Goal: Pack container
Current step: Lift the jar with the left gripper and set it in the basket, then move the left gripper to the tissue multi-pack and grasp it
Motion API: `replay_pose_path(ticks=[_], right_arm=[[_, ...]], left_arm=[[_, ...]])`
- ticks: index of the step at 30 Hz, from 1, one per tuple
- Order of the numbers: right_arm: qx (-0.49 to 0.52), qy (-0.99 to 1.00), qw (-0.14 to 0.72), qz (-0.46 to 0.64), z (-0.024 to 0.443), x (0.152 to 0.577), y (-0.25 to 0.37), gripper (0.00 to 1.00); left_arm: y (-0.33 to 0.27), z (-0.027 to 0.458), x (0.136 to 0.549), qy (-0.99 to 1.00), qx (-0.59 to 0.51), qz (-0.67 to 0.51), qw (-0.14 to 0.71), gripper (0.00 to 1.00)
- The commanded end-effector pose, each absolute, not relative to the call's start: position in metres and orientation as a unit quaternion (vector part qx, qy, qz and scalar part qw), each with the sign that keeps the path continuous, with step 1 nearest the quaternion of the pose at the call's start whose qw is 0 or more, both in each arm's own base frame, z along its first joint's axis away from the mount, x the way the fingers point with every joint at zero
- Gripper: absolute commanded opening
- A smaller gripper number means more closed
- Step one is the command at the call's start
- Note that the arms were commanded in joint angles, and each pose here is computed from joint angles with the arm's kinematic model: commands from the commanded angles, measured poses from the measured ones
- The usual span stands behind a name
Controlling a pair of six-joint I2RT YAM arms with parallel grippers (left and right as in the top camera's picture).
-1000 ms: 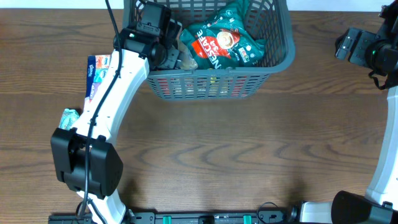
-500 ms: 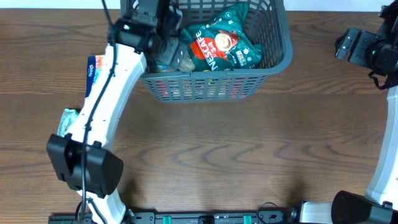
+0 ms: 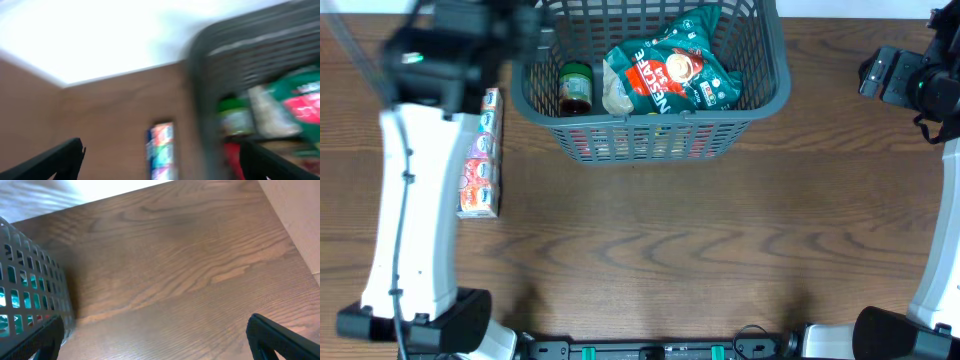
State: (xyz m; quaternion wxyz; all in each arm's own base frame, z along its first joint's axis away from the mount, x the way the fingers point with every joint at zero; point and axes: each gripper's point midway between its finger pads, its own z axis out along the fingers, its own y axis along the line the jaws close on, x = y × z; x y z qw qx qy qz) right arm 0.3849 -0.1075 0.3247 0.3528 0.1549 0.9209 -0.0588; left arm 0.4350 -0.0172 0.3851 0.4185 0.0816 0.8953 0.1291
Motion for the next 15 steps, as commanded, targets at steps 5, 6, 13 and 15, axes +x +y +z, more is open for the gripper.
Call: replay_pose_path(ticks=[5,6,13,15], right_arm=[[0.152,0.922,0.349,-0.067,0.323,0.385,-0.112,0.99],[0.152,0.922,0.349,-0.067,0.323,0.385,-0.112,0.99],[0.152,0.921,0.351,-0.067,0.324,0.386,-0.112,0.99],[0.152,0.921,0.353,-0.067,0.324,0.386,-0.112,0.99]], left_arm=[[0.065,0.347,0.415,0.938,-0.005,0.058,0.342,0.98],[0.072,0.338,0.414,0.943,-0.013,0.044,0.329,0.98],[0.097,0.260,0.429,0.973,-0.034,0.003,0.227,0.99],[0.098,0.235,0.435,0.980,-0.035,-0.004,0.196,0.99]])
